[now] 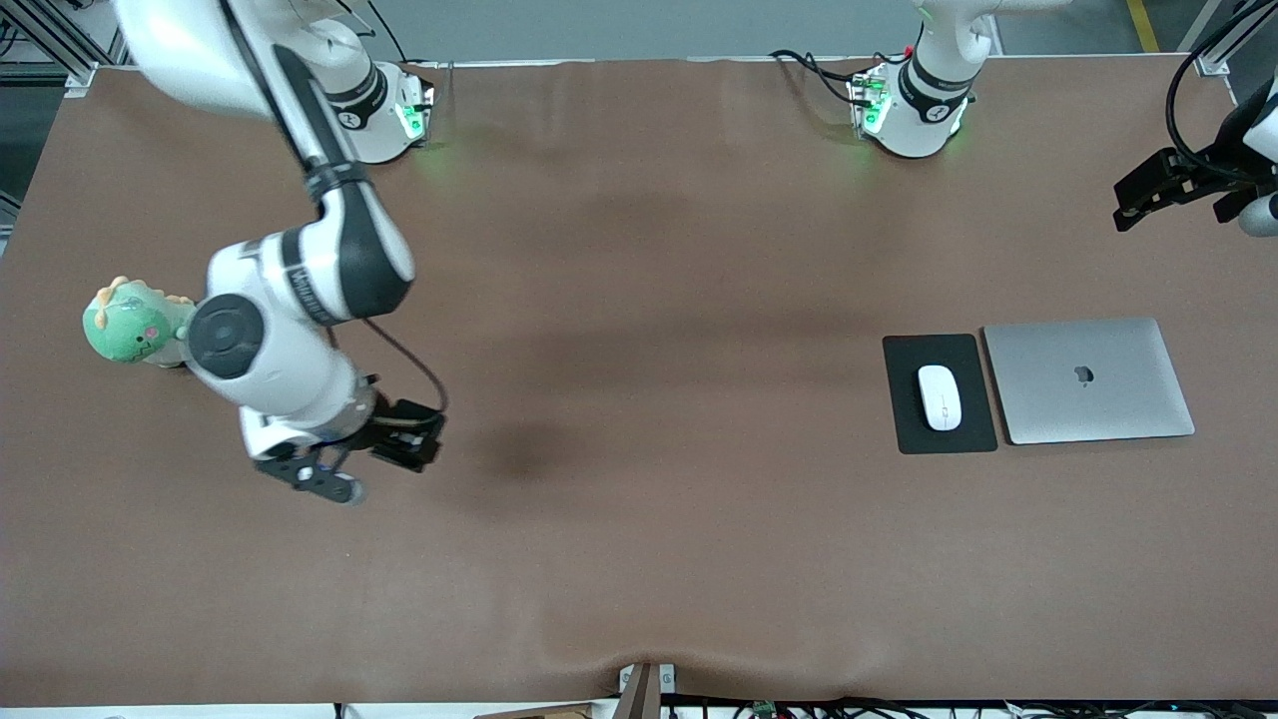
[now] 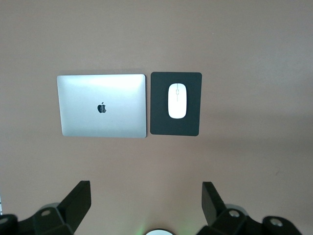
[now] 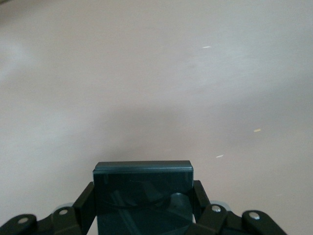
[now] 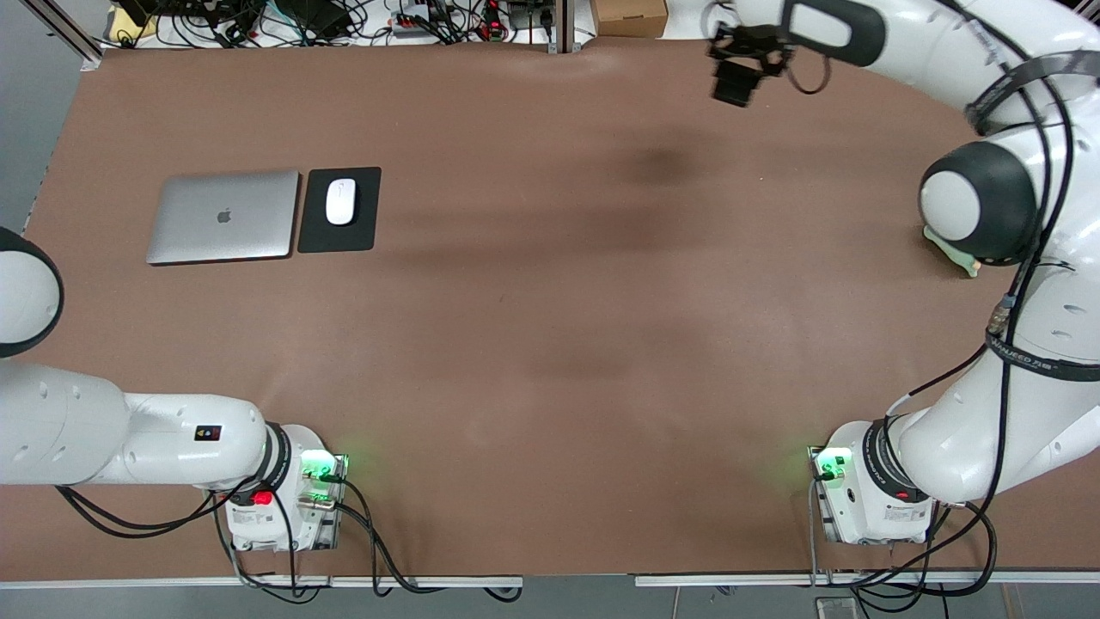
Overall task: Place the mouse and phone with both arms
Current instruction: 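Carry the black phone toward the green plush toy with the right gripper, then lower the phone beside the plush toy and open the right gripper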
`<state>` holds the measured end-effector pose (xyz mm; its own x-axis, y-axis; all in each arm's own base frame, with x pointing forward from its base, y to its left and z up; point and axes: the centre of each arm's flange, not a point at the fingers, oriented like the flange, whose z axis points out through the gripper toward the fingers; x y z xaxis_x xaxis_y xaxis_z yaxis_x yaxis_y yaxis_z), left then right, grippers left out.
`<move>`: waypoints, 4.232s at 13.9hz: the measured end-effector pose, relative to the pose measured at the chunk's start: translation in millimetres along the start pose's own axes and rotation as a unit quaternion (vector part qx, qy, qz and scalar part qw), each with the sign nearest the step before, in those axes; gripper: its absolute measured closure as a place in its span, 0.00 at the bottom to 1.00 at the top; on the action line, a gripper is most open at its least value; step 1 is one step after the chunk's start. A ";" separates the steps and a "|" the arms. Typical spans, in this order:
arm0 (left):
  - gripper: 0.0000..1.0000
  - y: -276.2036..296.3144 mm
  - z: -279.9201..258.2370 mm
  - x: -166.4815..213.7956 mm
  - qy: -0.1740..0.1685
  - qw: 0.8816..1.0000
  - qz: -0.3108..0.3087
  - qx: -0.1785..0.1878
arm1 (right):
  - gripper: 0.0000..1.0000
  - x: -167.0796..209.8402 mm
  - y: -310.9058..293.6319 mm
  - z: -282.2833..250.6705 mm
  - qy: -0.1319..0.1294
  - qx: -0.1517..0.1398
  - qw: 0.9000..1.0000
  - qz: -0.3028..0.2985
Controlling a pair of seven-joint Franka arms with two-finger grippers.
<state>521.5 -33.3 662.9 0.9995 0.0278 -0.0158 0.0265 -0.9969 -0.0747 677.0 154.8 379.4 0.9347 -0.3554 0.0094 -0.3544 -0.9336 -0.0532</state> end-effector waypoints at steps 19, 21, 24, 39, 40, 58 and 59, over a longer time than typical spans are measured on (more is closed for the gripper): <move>0.00 9.7 7.0 2.1 -0.007 1.000 0.009 0.000 | 0.20 -3.4 317.3 167.9 -0.039 -0.019 0.992 -0.120; 0.00 9.7 7.0 2.1 -0.007 1.000 0.009 0.000 | 0.20 -6.1 326.5 173.5 -0.046 -0.018 0.990 -0.133; 0.00 9.7 7.1 2.1 -0.007 1.000 0.009 0.000 | 0.20 -6.6 334.2 176.5 -0.049 -0.017 0.987 -0.153; 0.00 9.8 7.2 2.2 -0.007 1.000 0.009 0.000 | 0.20 -6.4 360.7 189.4 -0.048 -0.018 0.989 -0.140; 0.00 9.8 7.2 2.2 -0.007 1.000 0.009 0.000 | 0.19 -6.4 360.7 189.5 -0.049 -0.018 0.989 -0.140; 0.00 12.3 7.1 1.9 -0.007 1.000 0.009 0.000 | 0.00 40.4 200.2 -77.3 -0.026 0.006 0.977 -0.210; 0.00 12.6 7.0 1.9 -0.007 1.000 0.009 0.000 | 0.00 33.5 200.8 -102.4 -0.016 0.008 0.977 -0.212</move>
<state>523.6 -45.3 655.0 0.9994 0.0101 -0.0319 0.0077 -0.9972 -0.0744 634.3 -49.3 471.3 0.9979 0.0643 0.0027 0.0643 -0.9957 -0.0667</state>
